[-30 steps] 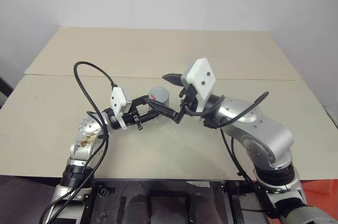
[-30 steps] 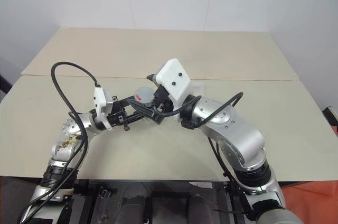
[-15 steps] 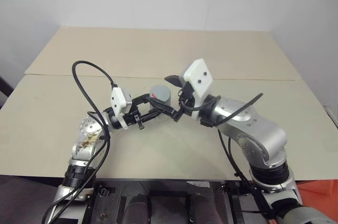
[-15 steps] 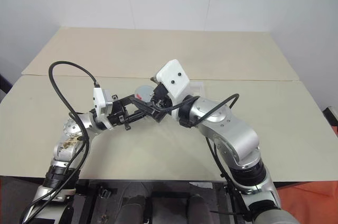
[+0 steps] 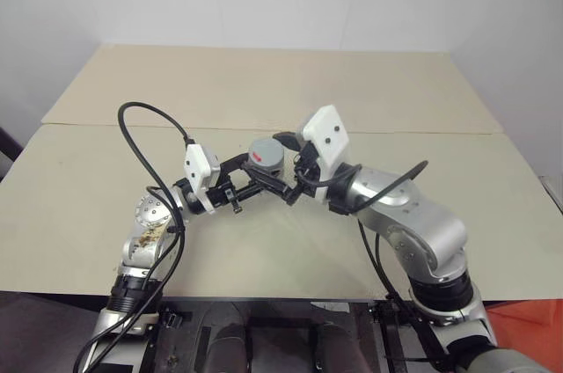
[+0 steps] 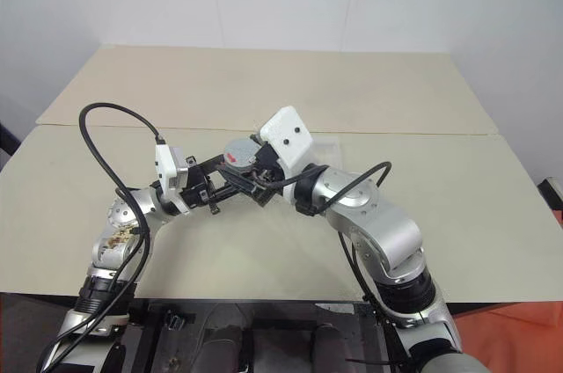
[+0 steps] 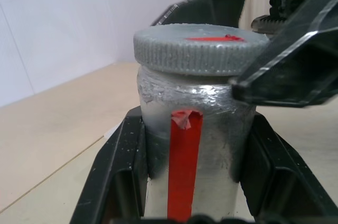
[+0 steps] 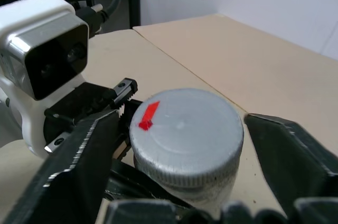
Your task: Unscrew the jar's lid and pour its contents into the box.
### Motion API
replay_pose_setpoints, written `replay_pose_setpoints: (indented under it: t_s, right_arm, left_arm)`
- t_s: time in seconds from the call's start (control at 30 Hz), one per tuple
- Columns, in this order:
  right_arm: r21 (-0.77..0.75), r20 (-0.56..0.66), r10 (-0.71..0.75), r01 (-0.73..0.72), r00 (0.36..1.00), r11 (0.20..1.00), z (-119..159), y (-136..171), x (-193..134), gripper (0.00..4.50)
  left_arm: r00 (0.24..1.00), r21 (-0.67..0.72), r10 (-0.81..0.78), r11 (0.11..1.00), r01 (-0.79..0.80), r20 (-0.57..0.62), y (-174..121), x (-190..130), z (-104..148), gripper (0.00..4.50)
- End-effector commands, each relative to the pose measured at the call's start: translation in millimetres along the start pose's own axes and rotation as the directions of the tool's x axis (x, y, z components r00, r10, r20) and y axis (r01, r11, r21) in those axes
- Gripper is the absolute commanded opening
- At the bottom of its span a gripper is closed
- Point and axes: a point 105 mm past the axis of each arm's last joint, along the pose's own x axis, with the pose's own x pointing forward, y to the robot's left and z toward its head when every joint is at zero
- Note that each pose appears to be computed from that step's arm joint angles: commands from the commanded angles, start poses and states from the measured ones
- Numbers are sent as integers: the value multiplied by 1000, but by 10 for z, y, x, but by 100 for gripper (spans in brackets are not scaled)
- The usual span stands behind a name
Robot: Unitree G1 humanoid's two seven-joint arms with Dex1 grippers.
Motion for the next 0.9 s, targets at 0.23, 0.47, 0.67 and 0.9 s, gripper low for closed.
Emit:
replay_pose_setpoints:
  t_s: [0.23, 0.47, 0.67, 0.9]
  right_arm:
    - [-33, 72, -2, 4, 997, 999, 126, 20, -8, 279]
    - [-38, 98, 87, -84, 991, 996, 134, 85, -38, 279]
    - [-86, 85, 263, -256, 961, 963, 112, 89, -163, 279]
    - [-69, 81, 512, -507, 855, 859, 128, 103, -281, 279]
  left_arm:
    - [1000, 13, -3, 1000, 3, 27, -16, 10, 53, 193]
    - [997, 6, -70, 998, 70, 14, -104, -27, 63, 193]
    - [982, -28, -188, 982, 188, 13, -258, -77, 121, 193]
    - [966, -38, -256, 966, 257, 17, -388, -75, 188, 193]
